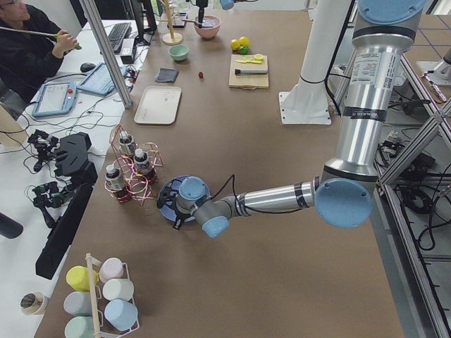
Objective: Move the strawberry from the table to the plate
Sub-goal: 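Lower the left gripper to the rim of the blue plate while the right arm shifts, then drag the blue plate with the left gripper toward the table center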
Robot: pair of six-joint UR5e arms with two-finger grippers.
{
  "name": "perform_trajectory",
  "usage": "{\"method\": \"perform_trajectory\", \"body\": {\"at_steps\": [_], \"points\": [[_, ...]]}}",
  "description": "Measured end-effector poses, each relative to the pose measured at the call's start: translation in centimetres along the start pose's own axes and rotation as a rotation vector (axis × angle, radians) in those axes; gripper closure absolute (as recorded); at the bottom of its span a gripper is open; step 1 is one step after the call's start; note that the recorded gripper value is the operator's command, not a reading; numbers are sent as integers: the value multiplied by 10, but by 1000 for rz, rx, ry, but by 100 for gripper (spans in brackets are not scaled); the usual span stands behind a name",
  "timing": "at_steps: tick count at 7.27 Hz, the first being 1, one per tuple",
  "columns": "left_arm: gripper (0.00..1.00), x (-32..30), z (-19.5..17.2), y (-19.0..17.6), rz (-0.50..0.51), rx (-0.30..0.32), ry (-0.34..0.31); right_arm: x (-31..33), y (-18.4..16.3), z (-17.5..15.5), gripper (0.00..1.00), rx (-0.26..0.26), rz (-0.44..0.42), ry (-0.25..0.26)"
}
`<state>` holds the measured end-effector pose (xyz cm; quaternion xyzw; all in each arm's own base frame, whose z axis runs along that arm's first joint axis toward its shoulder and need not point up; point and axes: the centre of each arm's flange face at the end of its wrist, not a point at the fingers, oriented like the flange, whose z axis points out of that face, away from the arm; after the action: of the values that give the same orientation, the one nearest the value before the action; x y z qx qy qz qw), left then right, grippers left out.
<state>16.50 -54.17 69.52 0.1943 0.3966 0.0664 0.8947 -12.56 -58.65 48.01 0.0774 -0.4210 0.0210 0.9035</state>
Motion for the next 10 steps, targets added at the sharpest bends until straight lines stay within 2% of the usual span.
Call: {"method": "perform_trajectory", "body": {"at_steps": [1,4,7,9,10], "points": [[100,0,0,1,0,-1,1,0,0,0,0,0,2,-1],[100,4,-1,2,-48,-21,36,-2,0,-1,0,3,4,-2],[100,22,-11,-13,-129,-69,139,-2,0,-2,0,4,9,-2],[100,34,-32,-36,-186,-118,206,-2,0,-3,0,5,9,-3],[100,42,-48,-47,-242,-152,264,-2,0,-3,0,5,9,-4]]}}
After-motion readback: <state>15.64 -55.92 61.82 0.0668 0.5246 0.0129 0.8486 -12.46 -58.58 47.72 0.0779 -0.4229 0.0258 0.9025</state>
